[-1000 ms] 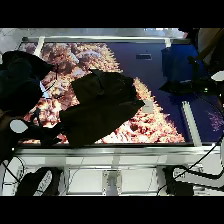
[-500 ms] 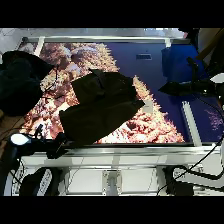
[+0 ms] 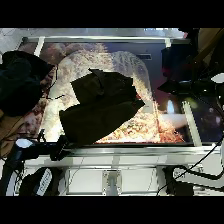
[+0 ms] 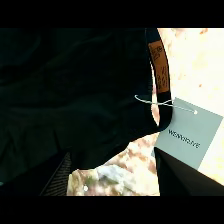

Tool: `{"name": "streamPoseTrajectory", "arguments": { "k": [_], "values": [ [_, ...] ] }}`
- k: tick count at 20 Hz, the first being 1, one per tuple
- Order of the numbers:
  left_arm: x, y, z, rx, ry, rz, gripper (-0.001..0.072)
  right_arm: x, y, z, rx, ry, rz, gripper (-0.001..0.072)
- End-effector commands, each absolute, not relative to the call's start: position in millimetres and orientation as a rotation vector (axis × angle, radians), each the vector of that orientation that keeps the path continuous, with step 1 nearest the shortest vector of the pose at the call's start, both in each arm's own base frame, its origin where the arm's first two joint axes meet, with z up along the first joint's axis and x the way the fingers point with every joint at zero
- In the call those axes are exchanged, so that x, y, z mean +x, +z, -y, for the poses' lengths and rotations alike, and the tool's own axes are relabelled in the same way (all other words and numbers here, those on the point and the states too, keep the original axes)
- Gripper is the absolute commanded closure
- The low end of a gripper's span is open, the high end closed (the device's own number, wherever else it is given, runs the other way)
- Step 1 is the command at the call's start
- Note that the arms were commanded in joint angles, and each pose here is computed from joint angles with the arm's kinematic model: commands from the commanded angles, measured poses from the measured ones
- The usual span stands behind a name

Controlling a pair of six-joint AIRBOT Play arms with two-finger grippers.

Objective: Fold the clothes and pants, and hang the long-sleeved shirts on hangers.

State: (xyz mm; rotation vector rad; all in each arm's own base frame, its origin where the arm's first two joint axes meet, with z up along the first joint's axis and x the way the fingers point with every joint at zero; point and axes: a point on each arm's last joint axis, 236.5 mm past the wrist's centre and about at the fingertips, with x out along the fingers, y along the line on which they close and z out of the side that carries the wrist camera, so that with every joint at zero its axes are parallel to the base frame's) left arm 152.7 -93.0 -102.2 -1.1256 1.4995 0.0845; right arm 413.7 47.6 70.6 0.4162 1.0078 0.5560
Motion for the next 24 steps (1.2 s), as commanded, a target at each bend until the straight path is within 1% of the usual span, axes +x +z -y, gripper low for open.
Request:
{"name": "streamPoseTrajectory", "arguments": {
  "k": [1,2,4,5,7,9,10,13,16,17,18,19,20,22,24],
  "values": [
    [156,-109,93,-1.155,0.107,-1.468,0.0134,414,72,-49,0.424,0.561,-1.003,0.0159],
    [159,-111,92,-1.168,0.116,-1.452,0.0135,415,74,-50,0.43,0.565,-0.997,0.0158],
    [167,-115,90,-1.187,0.135,-1.405,0.0172,416,77,-53,0.447,0.574,-0.986,0.0158],
    [171,-117,89,-1.176,0.14,-1.382,0.0215,416,78,-54,0.45,0.575,-0.985,0.0159],
    [183,-118,86,-1.157,0.146,-1.325,0.0273,416,79,-54,0.453,0.578,-0.984,0.0159],
    [200,-116,79,-1.16,0.164,-1.245,0.0631,413,79,-56,0.453,0.588,-0.991,0.0159],
    [205,-116,76,-1.16,0.174,-1.216,0.0697,410,80,-57,0.453,0.598,-1.0,0.0159],
    [210,-114,74,-1.167,0.18,-1.195,0.0698,395,76,-61,0.438,0.621,-1.041,0.0159],
    [215,-109,76,-1.176,0.154,-1.176,0.0697,355,35,-75,0.501,0.621,-1.102,0.0158],
    [218,-106,77,-1.158,0.131,-1.166,0.0698,344,15,-78,0.557,0.578,-1.104,0.0154],
    [220,-104,77,-1.148,0.12,-1.158,0.0698,341,-2,-82,0.66,0.51,-1.073,0.0131],
    [221,-103,76,-1.144,0.117,-1.153,0.0698,344,-12,-88,0.808,0.458,-1.016,0.0073],
    [223,-101,76,-1.142,0.114,-1.149,0.0698,348,-19,-92,0.911,0.438,-0.958,0.0074],
    [223,-101,76,-1.119,0.099,-1.148,0.0698,356,-36,-90,1.034,0.374,-0.906,0.0079],
    [223,-101,76,-1.119,0.099,-1.148,0.0698,355,-56,-109,1.047,0.401,-0.968,0.0079]
  ]
}}
